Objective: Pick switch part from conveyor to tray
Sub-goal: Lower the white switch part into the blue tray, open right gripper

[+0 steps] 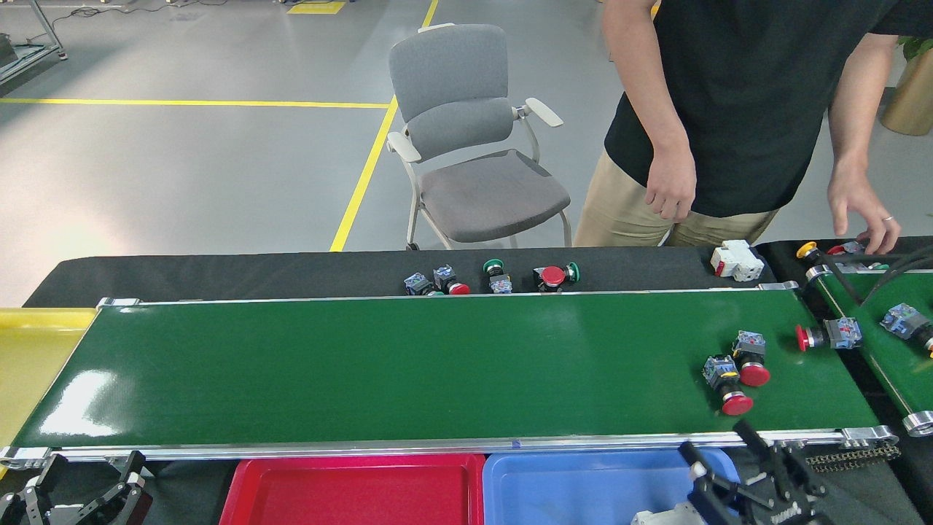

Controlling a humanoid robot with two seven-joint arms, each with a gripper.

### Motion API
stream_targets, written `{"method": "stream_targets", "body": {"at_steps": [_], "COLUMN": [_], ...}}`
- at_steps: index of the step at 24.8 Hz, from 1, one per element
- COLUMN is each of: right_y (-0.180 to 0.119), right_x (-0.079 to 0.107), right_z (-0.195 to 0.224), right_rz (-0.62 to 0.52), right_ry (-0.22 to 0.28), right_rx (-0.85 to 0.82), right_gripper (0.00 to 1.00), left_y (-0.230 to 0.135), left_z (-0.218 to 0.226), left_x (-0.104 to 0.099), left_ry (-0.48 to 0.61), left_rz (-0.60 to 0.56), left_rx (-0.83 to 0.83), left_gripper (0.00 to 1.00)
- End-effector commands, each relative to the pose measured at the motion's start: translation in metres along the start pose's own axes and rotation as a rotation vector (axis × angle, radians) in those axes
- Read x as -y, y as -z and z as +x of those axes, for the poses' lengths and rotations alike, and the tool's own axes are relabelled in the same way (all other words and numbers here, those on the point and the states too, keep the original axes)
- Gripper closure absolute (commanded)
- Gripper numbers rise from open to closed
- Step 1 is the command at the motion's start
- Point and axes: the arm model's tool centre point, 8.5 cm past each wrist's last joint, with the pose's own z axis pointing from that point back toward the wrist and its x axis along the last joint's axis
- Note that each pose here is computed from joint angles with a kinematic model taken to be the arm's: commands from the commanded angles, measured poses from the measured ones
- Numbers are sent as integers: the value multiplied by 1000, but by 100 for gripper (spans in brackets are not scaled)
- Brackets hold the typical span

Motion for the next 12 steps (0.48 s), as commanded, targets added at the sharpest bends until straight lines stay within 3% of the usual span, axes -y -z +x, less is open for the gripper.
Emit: {"method": "stream_targets", "body": {"at_steps": [1,5,8,12], "right_y": [15,25,2,-14], "right_x": [-4,-29,-49,-57], "right_z": [8,53,71,69], "right_rz": [9,55,36,20], "right_ry": [-15,-62,-58,-63], "right_rx": [-113,-147,-124,-132], "right_gripper": [7,7,7,6], "left_y": [3,3,3,3], "left_z": [-2,-3,-3,-4], "left_x": [-8,-8,-8,-8], "left_ry": [11,11,11,12], "left_rz": [26,25,25,26], "left_rx": [4,3,3,3], "left_gripper": [0,0,0,0]}}
